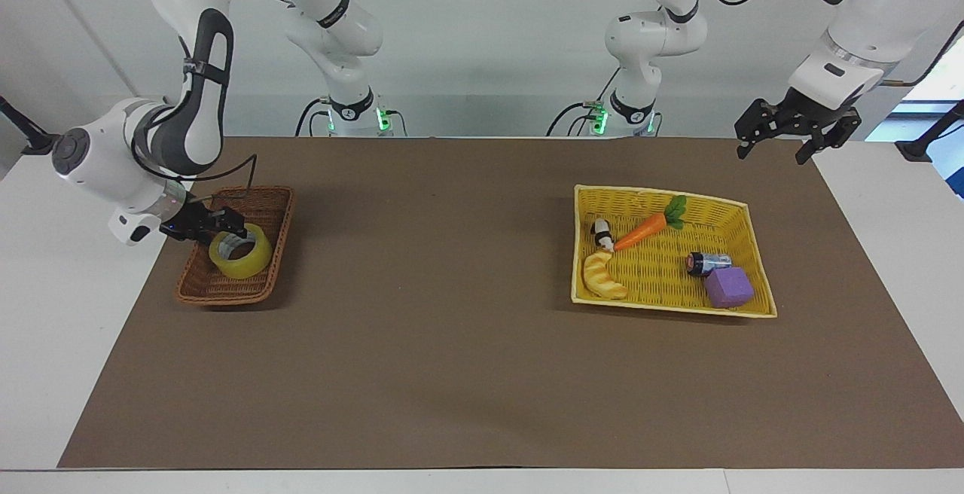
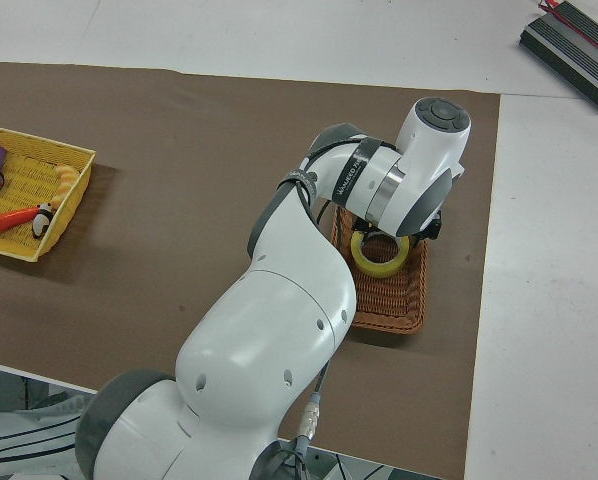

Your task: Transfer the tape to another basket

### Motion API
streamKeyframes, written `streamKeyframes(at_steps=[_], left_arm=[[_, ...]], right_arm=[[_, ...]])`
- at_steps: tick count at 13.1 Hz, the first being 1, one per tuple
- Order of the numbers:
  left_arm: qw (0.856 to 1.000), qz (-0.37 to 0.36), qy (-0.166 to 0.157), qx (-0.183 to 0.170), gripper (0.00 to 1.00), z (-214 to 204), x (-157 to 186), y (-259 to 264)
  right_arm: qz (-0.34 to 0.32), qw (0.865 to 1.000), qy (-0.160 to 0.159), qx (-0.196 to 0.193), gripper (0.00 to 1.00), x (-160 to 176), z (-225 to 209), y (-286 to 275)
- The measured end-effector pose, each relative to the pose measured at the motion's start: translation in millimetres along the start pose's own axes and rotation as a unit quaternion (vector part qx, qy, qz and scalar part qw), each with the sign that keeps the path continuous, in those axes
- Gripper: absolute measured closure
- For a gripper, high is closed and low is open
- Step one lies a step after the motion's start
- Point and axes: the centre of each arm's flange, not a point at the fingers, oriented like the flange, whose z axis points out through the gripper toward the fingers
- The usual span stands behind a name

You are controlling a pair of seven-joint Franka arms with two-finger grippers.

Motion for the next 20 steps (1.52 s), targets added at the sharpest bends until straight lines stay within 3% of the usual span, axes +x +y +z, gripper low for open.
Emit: streamKeyframes(at_steps=[3,8,14,20], left_arm=[[1.0,0.0,0.0,0.0,0.0,0,0,0],[1.0,0.0,0.0,0.0,0.0,0,0,0],[1.0,0.0,0.0,0.0,0.0,0,0,0],[1.0,0.0,-0.001,0.0,0.0,0,0,0]], right_arm=[[0.008,0.999,0.026,-0.038,0.0,20,-44,-47],[0.098,0.993,0.032,-0.055,0.0,19,-100,-127],[0.158,0.985,0.042,-0.048,0.0,-36,-229,-158],[0.184,0.981,0.043,-0.044,0.0,-73,-271,-173]])
